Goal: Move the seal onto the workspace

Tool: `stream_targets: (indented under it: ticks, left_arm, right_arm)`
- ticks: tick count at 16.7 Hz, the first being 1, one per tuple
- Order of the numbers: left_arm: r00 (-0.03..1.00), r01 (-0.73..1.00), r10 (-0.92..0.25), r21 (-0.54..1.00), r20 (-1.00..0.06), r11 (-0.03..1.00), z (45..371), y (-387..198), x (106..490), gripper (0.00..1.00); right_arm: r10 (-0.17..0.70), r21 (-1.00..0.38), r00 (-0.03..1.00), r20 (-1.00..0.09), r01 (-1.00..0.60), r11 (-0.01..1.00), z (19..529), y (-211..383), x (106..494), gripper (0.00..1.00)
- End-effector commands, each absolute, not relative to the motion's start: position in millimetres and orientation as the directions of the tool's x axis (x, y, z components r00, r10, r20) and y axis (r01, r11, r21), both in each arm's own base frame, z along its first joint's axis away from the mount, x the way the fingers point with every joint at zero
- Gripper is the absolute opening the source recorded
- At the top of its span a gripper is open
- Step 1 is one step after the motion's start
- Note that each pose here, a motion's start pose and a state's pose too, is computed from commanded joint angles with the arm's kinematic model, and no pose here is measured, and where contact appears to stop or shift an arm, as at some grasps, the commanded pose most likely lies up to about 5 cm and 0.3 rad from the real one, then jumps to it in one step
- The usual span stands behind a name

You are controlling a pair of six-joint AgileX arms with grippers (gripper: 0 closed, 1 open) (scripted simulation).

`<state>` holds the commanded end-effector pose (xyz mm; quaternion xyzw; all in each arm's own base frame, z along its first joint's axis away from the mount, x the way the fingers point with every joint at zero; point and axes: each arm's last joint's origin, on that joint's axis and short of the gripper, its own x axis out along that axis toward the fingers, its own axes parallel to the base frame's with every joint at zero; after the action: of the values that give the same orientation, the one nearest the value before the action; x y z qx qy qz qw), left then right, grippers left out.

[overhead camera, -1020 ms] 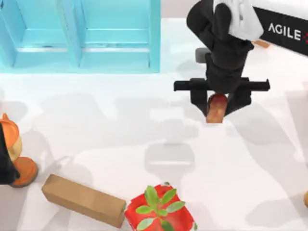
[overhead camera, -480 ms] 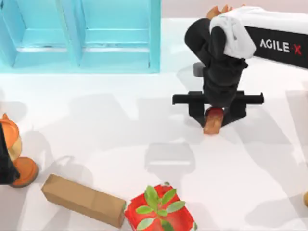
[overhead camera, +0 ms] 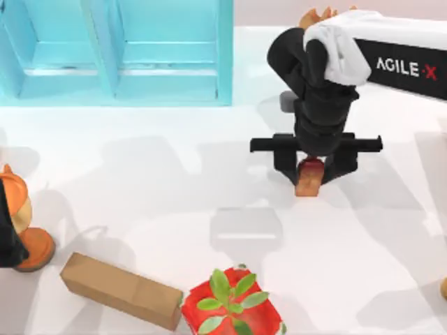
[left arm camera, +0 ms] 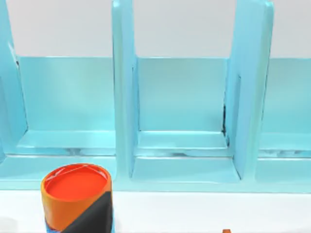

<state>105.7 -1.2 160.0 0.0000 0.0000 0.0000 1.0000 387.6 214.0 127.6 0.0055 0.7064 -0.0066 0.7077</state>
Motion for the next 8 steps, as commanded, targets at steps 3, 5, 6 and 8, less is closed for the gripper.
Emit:
stream_targets:
  ticks: [3,5,6,8]
  left_arm:
    - [1.0,0.0,0.0,0.0,0.0,1.0,160.0,-1.2,105.7,1.0]
    - [1.0,0.0,0.0,0.0,0.0,1.0,160.0,-1.2,105.7,1.0]
    - [1.0,0.0,0.0,0.0,0.0,1.0,160.0,-1.2,105.7,1.0]
    - [1.0,0.0,0.0,0.0,0.0,1.0,160.0,-1.2,105.7,1.0]
  right_arm:
    - [-0.002,-0.002,0.002,-1.0,0.017,1.0,127.6,214.0,387.6,0.75]
    - [-0.002,-0.002,0.002,-1.0,0.017,1.0,127.6,214.0,387.6,0.9]
    - [-0.002,-0.002,0.002,-1.0,0.017,1.0,127.6,214.0,387.6,0.98]
    - [-0.002,-0.002,0.002,-1.0,0.017,1.0,127.6,214.0,387.6,1.0]
